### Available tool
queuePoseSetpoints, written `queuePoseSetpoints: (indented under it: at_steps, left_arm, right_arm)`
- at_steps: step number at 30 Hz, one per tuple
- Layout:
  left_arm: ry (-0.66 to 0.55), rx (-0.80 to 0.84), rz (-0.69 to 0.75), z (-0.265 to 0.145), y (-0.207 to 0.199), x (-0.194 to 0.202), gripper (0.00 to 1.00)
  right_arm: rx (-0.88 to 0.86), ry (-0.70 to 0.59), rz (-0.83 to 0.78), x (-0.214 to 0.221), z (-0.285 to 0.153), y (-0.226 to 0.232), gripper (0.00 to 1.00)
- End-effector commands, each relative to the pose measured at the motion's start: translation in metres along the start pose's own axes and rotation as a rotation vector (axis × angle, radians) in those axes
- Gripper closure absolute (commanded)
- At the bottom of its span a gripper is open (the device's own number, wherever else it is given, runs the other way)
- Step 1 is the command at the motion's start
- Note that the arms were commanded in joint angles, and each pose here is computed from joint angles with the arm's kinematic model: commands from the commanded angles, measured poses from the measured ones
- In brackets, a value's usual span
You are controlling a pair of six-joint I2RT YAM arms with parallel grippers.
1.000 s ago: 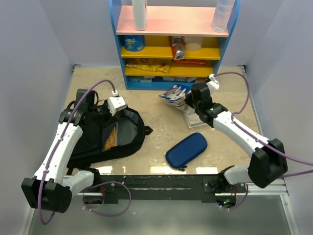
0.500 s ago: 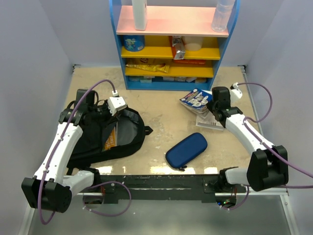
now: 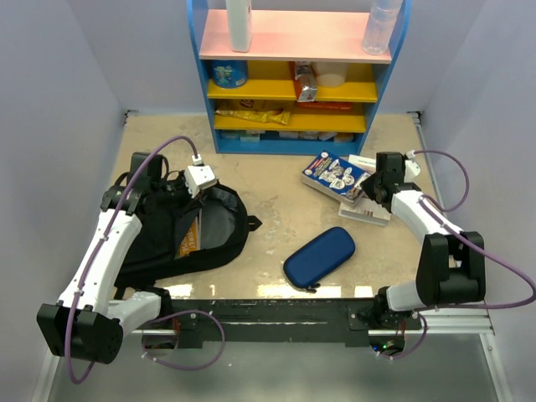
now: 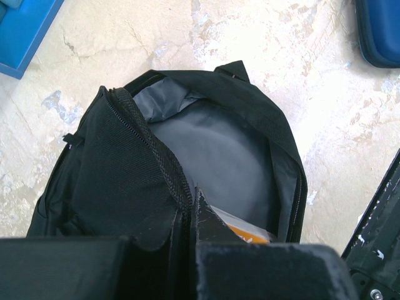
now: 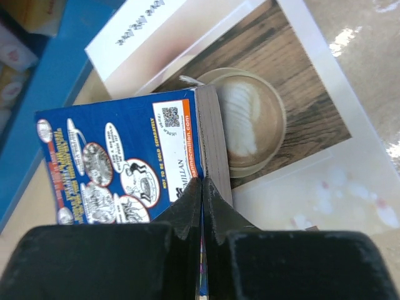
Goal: Pack the student bag
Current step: Pick up the book from the center of the board.
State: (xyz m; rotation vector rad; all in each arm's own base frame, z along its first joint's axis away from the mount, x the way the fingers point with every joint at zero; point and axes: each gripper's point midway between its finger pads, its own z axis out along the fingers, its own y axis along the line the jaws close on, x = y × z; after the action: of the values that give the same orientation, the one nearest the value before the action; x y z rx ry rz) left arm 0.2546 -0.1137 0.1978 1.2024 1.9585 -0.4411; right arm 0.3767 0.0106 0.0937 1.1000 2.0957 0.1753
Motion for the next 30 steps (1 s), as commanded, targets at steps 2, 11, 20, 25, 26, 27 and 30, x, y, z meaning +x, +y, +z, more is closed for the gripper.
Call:
queuePoseSetpoints:
  at_steps: [2, 11, 20, 25, 26, 27, 30]
  left_arm:
    - [-0.068, 0.032, 0.033, 0.002, -0.005, -0.016, 1.00]
    - [-0.073, 0.035, 0.032, 0.001, -0.006, -0.018, 1.00]
    - [-0.071, 0.035, 0.033, 0.002, -0.005, -0.017, 1.00]
    - [-0.068, 0.028, 0.036, 0.000, -0.004, -0.017, 1.00]
    - [-0.066, 0.028, 0.037, 0.000, -0.005, -0.017, 1.00]
    - [-0.063, 0.028, 0.035, 0.000, -0.005, -0.016, 1.00]
    - [-0.060, 0.032, 0.034, 0.001, -0.006, -0.014, 1.00]
  right_arm:
    - [-0.162, 0.003, -0.018, -0.009, -0.015, 0.036, 1.00]
    - [-0.030, 0.037, -0.056, -0.007, -0.004, 0.019, 0.48]
    - [-0.118, 0.037, -0.052, -0.002, 0.001, 0.031, 0.14]
    - [-0.182, 0.046, -0.036, 0.002, 0.019, 0.043, 0.14]
    - [-0.171, 0.058, -0.038, 0.006, 0.026, 0.041, 0.15]
    - [-0.177, 0.065, -0.036, 0.007, 0.029, 0.042, 0.15]
    - [-0.167, 0.061, -0.033, 0.006, 0.037, 0.042, 0.16]
